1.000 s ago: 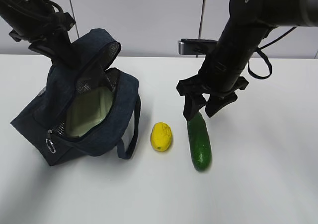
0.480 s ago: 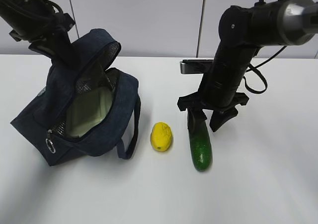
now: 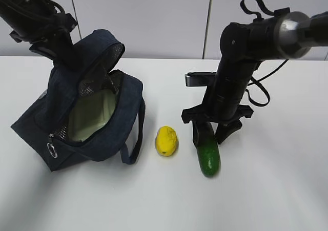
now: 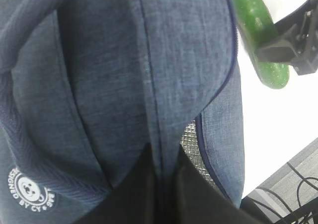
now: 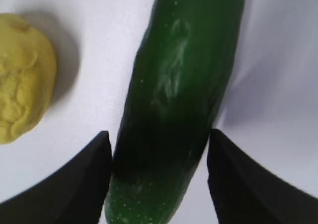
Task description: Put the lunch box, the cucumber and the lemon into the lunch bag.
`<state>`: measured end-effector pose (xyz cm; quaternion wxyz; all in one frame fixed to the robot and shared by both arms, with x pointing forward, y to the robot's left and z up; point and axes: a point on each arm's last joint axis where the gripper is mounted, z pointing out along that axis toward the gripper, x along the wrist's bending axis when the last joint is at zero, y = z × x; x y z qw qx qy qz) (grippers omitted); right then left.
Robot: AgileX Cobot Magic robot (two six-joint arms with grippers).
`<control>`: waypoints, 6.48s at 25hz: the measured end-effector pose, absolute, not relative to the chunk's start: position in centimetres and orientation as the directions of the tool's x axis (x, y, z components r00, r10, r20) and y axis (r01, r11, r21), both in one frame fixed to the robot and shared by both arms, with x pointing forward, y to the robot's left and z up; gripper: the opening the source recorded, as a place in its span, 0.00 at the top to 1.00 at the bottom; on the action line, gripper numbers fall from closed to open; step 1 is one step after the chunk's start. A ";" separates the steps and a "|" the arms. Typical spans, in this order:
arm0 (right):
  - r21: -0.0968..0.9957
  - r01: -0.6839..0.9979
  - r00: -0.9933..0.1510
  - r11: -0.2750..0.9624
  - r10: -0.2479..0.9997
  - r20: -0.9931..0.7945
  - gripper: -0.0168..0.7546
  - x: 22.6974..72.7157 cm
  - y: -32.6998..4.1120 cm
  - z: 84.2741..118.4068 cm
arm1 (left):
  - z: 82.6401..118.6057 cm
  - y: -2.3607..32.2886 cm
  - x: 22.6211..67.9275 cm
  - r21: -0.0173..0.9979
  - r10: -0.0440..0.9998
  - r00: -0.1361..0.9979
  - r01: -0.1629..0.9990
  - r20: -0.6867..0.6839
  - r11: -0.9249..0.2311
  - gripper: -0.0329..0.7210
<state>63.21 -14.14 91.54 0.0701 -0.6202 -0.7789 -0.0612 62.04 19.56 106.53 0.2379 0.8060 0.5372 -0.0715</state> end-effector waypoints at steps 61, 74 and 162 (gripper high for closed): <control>0.363 0.918 -0.251 -0.161 0.473 0.845 0.58 62.7 -3.3 96.8 | 106.7 19.3 62.0 0.315 0.819 0.415 0.899 -0.397 -0.303 0.95; 0.376 0.917 -0.285 -0.131 0.445 0.849 0.48 63.6 -1.6 95.5 | 106.7 19.3 62.0 0.318 0.815 0.418 0.898 -0.402 -0.303 0.95; 0.190 0.959 -0.249 0.212 0.947 0.202 0.56 61.3 -5.8 91.8 | 106.6 19.5 62.0 0.318 0.821 0.433 0.891 -0.372 -0.325 0.95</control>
